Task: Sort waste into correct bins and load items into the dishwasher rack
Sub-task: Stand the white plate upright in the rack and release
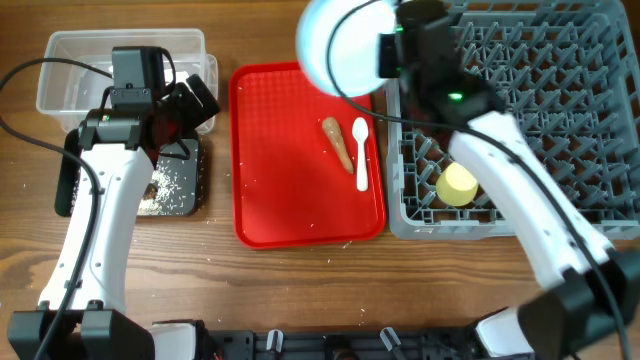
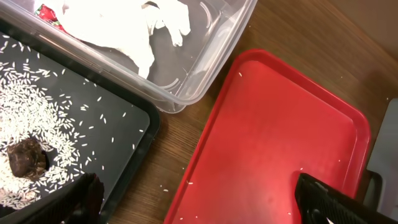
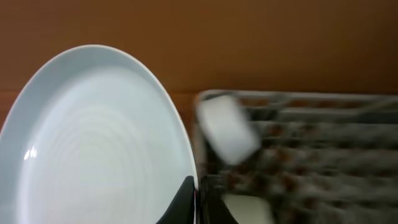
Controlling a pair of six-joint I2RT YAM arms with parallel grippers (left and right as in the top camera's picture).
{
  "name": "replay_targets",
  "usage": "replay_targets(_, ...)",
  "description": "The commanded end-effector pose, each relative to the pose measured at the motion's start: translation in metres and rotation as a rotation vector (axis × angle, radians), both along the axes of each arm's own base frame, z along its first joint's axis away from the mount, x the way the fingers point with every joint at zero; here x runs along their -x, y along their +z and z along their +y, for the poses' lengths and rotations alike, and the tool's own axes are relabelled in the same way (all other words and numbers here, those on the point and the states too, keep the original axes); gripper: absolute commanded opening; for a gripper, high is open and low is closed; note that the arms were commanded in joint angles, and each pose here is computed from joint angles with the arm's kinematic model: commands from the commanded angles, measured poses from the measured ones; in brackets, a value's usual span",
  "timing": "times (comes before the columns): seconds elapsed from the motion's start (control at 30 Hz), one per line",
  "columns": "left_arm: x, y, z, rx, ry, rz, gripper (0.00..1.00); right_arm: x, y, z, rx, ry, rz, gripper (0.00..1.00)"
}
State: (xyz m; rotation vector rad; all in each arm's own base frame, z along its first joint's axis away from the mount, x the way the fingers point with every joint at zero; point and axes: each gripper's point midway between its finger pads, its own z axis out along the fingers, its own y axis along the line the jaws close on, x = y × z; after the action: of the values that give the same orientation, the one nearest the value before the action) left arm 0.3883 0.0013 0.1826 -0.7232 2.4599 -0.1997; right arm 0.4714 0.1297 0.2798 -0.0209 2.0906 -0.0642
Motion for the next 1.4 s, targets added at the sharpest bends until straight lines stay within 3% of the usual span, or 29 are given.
replay_targets(0.0,-0.002,0.009,0.001,0.004,0.008,-0.024,1.0,0.018,0.064,-0.061,0.245,-0.12,-0.116,0.04)
replay_targets(0.2,-0.002,0.009,0.001,0.004,0.008,-0.024,1.0,0.017,0.07,-0.106,0.649,-0.04,-0.03,0.04)
replay_targets(0.37,-0.002,0.009,0.001,0.004,0.008,-0.024,1.0,0.011,0.055,-0.152,0.837,-0.071,0.098,0.05)
replay_targets(0.8,-0.002,0.009,0.001,0.004,0.008,-0.024,1.0,-0.02,-0.057,-0.178,0.915,-0.037,0.392,0.04)
replay_targets(1.0,-0.002,0.009,0.001,0.004,0.008,-0.024,1.0,-0.028,-0.084,-0.174,0.856,-0.046,0.411,0.05)
replay_targets(1.03,-0.002,0.009,0.001,0.004,0.008,-0.024,1.0,-0.028,-0.085,-0.173,0.839,-0.049,0.404,0.18)
replay_targets(1.07,-0.002,0.009,0.001,0.004,0.008,-0.024,1.0,-0.029,-0.084,-0.173,0.812,-0.073,0.389,0.55)
replay_targets(1.1,-0.002,0.009,0.001,0.004,0.008,-0.024,1.0,-0.03,-0.082,-0.173,0.784,-0.099,0.37,0.82)
replay_targets(1.13,-0.002,0.009,0.001,0.004,0.008,-0.024,1.0,-0.032,-0.08,-0.172,0.758,-0.121,0.35,0.91)
replay_targets(1.17,-0.002,0.009,0.001,0.004,0.008,-0.024,1.0,-0.032,-0.078,-0.172,0.74,-0.135,0.338,1.0)
replay_targets(1.37,-0.002,0.009,0.001,0.004,0.008,-0.024,1.0,-0.023,-0.039,-0.164,0.572,-0.224,0.206,1.0)
